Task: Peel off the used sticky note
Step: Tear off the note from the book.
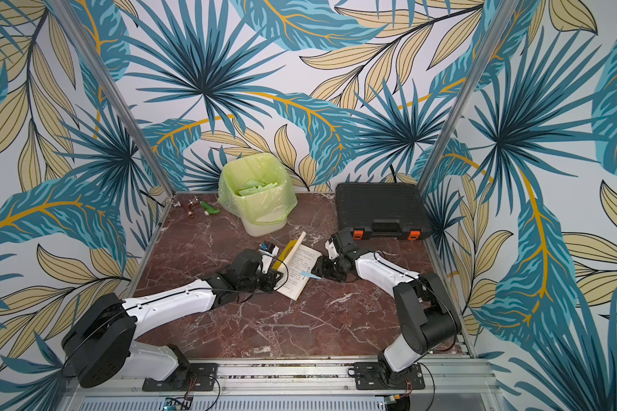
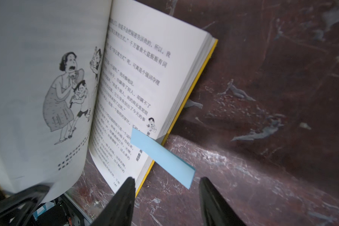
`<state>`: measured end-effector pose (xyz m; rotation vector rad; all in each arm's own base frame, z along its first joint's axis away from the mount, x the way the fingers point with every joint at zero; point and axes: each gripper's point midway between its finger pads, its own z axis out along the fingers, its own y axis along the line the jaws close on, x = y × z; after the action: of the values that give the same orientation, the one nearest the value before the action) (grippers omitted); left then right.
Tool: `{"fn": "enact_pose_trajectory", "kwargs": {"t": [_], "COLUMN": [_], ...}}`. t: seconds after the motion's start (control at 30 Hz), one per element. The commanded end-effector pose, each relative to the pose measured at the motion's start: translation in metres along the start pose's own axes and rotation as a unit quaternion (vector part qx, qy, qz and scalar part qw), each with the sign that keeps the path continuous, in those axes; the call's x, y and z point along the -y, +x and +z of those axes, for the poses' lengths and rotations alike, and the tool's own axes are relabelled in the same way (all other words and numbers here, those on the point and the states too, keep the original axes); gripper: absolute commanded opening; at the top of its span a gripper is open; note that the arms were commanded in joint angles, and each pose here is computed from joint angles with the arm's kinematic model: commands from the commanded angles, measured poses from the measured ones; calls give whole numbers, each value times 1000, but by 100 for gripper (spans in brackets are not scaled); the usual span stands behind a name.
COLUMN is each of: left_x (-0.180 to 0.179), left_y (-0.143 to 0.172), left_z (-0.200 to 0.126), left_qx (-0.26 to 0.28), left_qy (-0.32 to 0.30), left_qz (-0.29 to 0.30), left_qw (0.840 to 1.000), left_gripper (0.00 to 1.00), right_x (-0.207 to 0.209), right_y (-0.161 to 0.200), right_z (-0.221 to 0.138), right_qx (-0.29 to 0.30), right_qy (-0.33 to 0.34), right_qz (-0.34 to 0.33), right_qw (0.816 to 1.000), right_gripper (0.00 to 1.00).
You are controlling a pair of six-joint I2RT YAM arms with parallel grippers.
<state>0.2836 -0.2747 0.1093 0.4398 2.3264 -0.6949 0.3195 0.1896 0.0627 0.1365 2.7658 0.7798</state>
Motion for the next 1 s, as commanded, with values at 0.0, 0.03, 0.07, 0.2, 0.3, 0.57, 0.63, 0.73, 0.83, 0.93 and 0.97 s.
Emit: {"fn": "enact_pose_trajectory", "kwargs": {"t": [0.0,0.03,0.07,0.2,0.3,0.57,0.63,0.73,0.83,0.93,0.97], "left_x": [5,6,5,5,4,4,5,5,6,6,6], "left_y": [3,2,2,3,3,4,3,4,5,7,7], "left_z": [2,2,3,4,5,6,7,10,12,15,16], "left_qx": [-3,-3,-4,-5,-6,-8,-7,-10,-14,-16,-17], "left_qy": [18,20,19,20,18,19,19,21,23,26,27], "left_qz": [-10,-10,-10,-11,-11,-11,-11,-11,-12,-13,-14], "left_qw": [1000,1000,1000,1000,1000,1000,1000,1000,1000,999,999], "left_gripper": [0,0,0,0,0,0,0,0,0,0,0], "right_x": [6,5,5,3,4,-1,-2,-4,-6,-10,-12], "right_y": [8,8,9,7,8,2,2,1,1,2,3], "right_z": [12,13,15,19,21,20,17,14,11,9,8], "right_qx": [-13,-15,-16,-15,-18,-2,2,4,7,7,6], "right_qy": [-5,-10,-13,-22,-22,-38,-37,-38,-39,-42,-43], "right_qz": [9,10,13,19,22,26,24,23,21,13,10], "right_qw": [1000,1000,1000,999,999,999,999,999,999,999,999], "right_gripper": [56,56,56,56,55,28,21,11,3,0,0]}}
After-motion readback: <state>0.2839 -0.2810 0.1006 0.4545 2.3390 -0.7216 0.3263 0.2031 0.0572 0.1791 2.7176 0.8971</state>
